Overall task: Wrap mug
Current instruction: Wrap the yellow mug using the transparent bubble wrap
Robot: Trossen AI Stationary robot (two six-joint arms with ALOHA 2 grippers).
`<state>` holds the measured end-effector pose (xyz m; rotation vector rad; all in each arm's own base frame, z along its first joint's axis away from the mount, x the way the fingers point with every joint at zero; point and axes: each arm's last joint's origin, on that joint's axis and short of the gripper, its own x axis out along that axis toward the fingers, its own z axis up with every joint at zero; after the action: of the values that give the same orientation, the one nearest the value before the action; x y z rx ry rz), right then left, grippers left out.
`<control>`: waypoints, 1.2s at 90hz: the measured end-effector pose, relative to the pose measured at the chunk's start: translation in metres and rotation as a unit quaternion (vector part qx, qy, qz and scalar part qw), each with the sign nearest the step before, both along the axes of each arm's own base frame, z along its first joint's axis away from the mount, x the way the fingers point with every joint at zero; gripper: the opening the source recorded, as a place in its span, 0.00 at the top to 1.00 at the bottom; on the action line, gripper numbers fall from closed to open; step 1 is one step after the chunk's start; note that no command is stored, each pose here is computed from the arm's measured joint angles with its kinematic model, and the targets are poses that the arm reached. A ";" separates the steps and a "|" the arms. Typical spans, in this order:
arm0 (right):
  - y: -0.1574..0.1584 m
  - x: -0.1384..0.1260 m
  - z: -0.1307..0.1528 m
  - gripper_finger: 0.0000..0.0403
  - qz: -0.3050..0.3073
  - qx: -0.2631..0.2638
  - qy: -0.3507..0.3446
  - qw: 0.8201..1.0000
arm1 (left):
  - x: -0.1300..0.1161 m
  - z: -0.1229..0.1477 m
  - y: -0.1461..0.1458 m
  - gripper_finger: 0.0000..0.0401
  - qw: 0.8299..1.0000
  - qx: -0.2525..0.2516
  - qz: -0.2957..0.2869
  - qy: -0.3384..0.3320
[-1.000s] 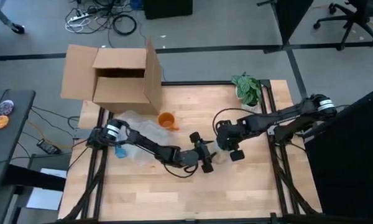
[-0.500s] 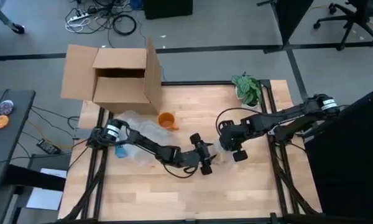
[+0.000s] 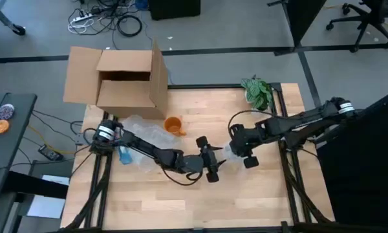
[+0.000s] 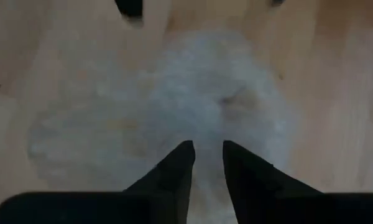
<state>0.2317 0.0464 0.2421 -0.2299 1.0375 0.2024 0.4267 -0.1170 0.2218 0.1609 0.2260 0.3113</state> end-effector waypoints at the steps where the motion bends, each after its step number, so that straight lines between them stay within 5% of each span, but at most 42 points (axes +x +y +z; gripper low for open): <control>1: 0.000 0.001 -0.001 0.86 0.002 0.000 0.001 1.000 | -0.001 0.002 0.000 0.44 1.000 0.000 -0.001 -0.002; 16: 0.005 0.010 -0.014 0.98 0.017 -0.004 0.025 1.000 | -0.001 0.012 0.000 0.44 0.999 -0.023 -0.021 -0.032; 39: 0.006 0.013 -0.020 1.00 0.007 -0.004 0.034 0.999 | 0.025 -0.044 0.025 0.44 0.996 -0.081 0.000 -0.037; 55: 0.005 0.010 -0.015 1.00 0.000 -0.002 0.030 1.000 | 0.031 -0.057 0.043 0.44 0.993 -0.109 0.023 -0.042; 89: 0.001 -0.004 0.038 1.00 -0.006 0.000 -0.061 0.998 | 0.031 -0.061 0.047 0.44 0.993 -0.108 0.035 -0.024; 108: 0.003 0.005 0.020 1.00 0.000 0.023 -0.038 0.999 | 0.031 -0.060 0.047 0.44 0.995 -0.097 0.031 -0.019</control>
<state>0.2367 0.0495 0.2622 -0.1938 0.9573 0.2152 0.4575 -0.0704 0.1615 -0.0442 0.2218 0.3521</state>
